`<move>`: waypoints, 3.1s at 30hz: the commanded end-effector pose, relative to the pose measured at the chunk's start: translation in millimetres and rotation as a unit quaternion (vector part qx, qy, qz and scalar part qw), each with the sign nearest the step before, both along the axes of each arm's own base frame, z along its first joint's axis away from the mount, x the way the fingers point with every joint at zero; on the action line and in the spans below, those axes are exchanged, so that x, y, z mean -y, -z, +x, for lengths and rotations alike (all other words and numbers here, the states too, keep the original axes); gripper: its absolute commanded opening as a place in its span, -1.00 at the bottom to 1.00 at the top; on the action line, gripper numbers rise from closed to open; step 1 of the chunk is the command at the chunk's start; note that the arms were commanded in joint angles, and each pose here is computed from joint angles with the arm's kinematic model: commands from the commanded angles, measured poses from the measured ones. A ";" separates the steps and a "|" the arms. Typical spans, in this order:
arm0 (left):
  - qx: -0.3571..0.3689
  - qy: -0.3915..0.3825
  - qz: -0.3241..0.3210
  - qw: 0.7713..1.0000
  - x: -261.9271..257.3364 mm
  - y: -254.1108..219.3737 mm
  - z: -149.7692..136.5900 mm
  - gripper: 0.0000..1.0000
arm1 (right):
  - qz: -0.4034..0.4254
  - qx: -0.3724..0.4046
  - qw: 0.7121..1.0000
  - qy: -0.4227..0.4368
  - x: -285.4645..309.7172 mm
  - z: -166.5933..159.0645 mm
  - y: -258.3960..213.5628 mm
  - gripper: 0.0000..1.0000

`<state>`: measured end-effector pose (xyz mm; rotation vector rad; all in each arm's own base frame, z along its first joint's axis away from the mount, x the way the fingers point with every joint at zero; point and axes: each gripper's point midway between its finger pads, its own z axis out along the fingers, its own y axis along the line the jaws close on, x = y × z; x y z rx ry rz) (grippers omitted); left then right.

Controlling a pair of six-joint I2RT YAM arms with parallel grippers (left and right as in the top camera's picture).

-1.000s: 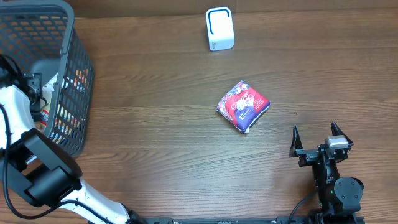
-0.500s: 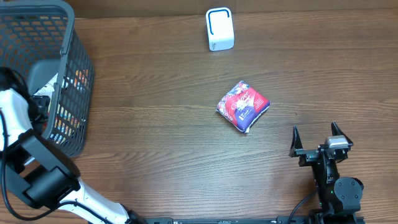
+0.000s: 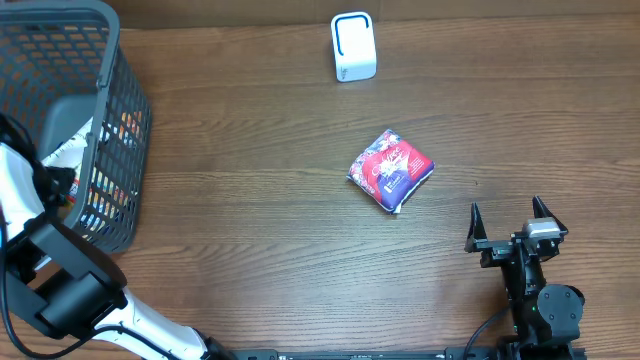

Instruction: Scan the item barcode

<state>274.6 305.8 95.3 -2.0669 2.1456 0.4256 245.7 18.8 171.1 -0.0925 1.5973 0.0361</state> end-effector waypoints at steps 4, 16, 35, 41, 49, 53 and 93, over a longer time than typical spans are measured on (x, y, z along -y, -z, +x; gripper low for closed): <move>0.000 0.067 -0.016 0.998 10.3 36.3 6.4 0.78 | -0.002 0.003 1.000 0.003 1.4 0.2 1.4 1.00; 0.058 0.141 -0.047 0.987 26.6 73.8 26.4 -0.07 | -0.002 0.003 1.000 0.003 1.5 0.2 1.4 1.00; 0.245 0.227 0.056 0.941 23.6 -163.6 82.1 -0.92 | -0.002 0.003 1.000 0.003 1.4 0.2 1.4 1.00; 0.324 0.252 0.122 0.903 43.8 -244.4 74.9 -0.92 | -0.002 0.003 1.000 0.003 1.4 0.2 1.4 1.00; 0.260 0.212 0.152 0.930 34.8 -239.1 41.7 0.37 | -0.002 0.003 1.000 0.003 1.4 0.2 1.4 1.00; 0.186 0.191 0.126 0.956 21.2 -186.0 32.8 0.66 | -0.002 0.003 1.000 0.003 1.4 0.2 1.4 1.00; -0.053 0.325 -0.131 0.935 12.6 93.8 30.2 0.33 | -0.002 0.003 1.000 0.003 1.4 0.2 1.4 1.00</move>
